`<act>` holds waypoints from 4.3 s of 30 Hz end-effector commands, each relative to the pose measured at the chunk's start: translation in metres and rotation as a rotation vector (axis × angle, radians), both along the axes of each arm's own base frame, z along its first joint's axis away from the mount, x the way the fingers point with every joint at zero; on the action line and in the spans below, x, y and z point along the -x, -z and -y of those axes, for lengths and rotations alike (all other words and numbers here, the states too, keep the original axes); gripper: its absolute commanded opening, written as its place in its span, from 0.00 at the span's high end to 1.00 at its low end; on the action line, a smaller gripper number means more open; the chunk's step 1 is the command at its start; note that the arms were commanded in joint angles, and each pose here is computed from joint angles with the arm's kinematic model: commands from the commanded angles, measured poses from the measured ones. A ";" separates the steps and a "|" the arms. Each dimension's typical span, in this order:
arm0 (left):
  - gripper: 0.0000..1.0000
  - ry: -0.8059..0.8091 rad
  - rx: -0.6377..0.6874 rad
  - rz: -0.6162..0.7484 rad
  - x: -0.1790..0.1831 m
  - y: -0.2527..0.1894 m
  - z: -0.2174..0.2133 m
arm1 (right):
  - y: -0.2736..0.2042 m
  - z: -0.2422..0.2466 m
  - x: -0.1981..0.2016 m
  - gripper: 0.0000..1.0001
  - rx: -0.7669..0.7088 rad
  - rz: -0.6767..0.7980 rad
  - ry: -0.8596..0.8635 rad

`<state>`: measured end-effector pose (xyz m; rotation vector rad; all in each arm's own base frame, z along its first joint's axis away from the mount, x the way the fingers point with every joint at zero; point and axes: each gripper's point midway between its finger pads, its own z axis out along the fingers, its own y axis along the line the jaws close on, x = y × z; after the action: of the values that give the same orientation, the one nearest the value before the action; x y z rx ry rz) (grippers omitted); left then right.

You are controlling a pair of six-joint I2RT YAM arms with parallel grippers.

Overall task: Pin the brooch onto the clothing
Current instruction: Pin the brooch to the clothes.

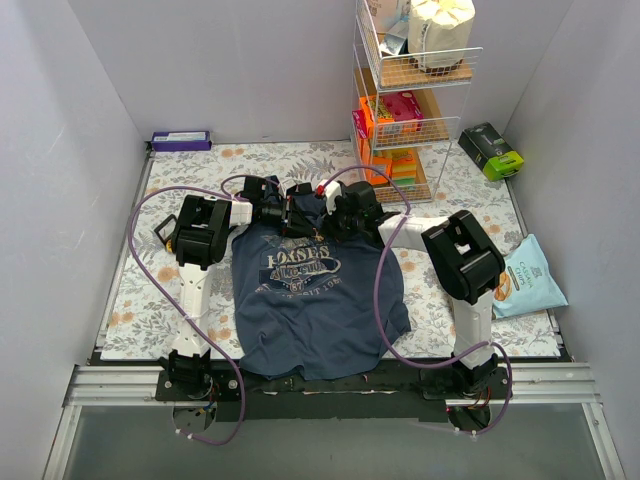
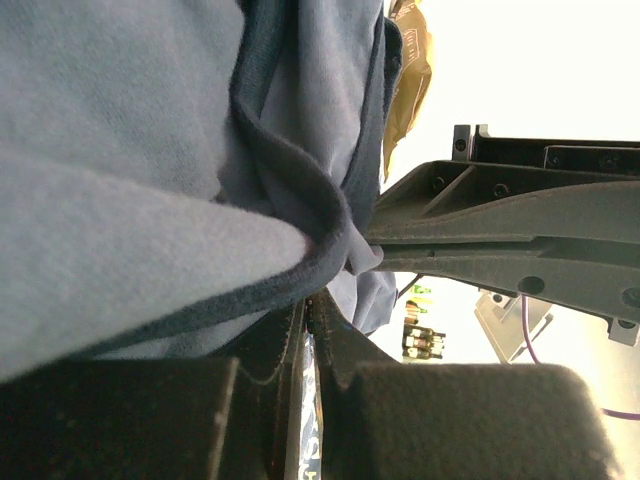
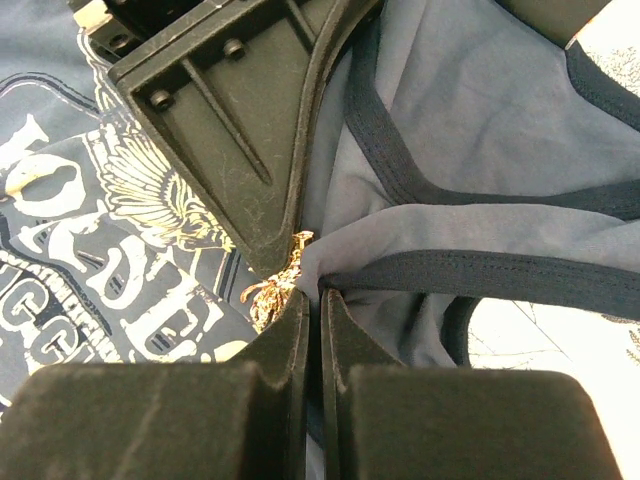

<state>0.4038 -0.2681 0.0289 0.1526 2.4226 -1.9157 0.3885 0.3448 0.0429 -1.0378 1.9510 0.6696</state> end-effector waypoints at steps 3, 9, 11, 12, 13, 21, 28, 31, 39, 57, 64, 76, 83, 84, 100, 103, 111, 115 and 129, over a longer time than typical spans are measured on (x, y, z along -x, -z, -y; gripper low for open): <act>1.00 -0.085 -0.097 -0.130 -0.002 0.034 -0.011 | -0.016 -0.021 0.032 0.99 -0.052 -0.020 -0.108; 1.00 -0.081 -0.091 -0.117 -0.003 0.031 -0.011 | -0.012 -0.024 0.035 0.99 -0.052 -0.036 -0.121; 1.00 -0.081 -0.090 -0.119 -0.003 0.030 -0.011 | -0.011 -0.025 0.035 0.99 -0.052 -0.041 -0.124; 1.00 -0.081 -0.091 -0.117 -0.003 0.031 -0.011 | -0.010 -0.026 0.035 0.99 -0.050 -0.043 -0.126; 1.00 -0.079 -0.090 -0.114 -0.003 0.031 -0.011 | -0.008 -0.027 0.036 0.99 -0.046 -0.050 -0.131; 1.00 -0.081 -0.087 -0.106 -0.004 0.029 -0.010 | -0.002 -0.033 0.039 0.99 -0.024 -0.072 -0.159; 1.00 -0.077 -0.080 -0.087 -0.004 0.025 -0.010 | 0.014 -0.036 0.045 0.99 0.018 -0.111 -0.178; 1.00 -0.074 -0.074 -0.077 -0.005 0.022 -0.010 | 0.017 -0.037 0.044 0.99 0.031 -0.118 -0.178; 1.00 -0.058 -0.058 -0.044 -0.003 0.016 -0.008 | 0.021 -0.036 0.039 0.99 0.056 -0.141 -0.144; 1.00 -0.009 -0.034 -0.002 0.011 0.008 -0.004 | 0.021 -0.022 -0.004 0.99 0.058 -0.226 0.125; 1.00 0.036 -0.007 0.073 0.016 -0.005 0.002 | 0.022 -0.020 -0.014 0.99 0.053 -0.236 0.164; 1.00 0.076 0.028 0.174 0.020 -0.021 0.013 | 0.030 -0.014 -0.014 0.99 0.098 -0.294 0.187; 1.00 0.083 0.047 0.198 0.021 -0.030 0.014 | 0.032 -0.010 -0.016 0.99 0.111 -0.296 0.223; 1.00 0.086 0.048 0.202 0.022 -0.031 0.015 | 0.034 -0.010 -0.015 0.99 0.117 -0.304 0.224; 1.00 0.109 0.082 0.249 0.025 -0.044 0.021 | 0.037 -0.010 -0.017 0.99 0.165 -0.317 0.231; 1.00 0.115 0.094 0.253 0.025 -0.048 0.025 | 0.037 -0.016 -0.013 0.99 0.168 -0.329 0.210; 1.00 0.122 0.111 0.280 0.026 -0.060 0.026 | 0.039 -0.017 -0.009 0.99 0.186 -0.331 0.229; 1.00 0.129 0.126 0.285 0.027 -0.064 0.028 | 0.036 -0.022 -0.006 0.99 0.176 -0.340 0.201; 1.00 0.155 0.144 0.296 0.036 -0.066 0.034 | 0.025 -0.034 0.011 0.99 0.180 -0.344 0.155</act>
<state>0.4073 -0.2662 0.0319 0.2418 2.3064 -1.7951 0.3971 0.3588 0.0347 -0.8547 2.3800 0.6093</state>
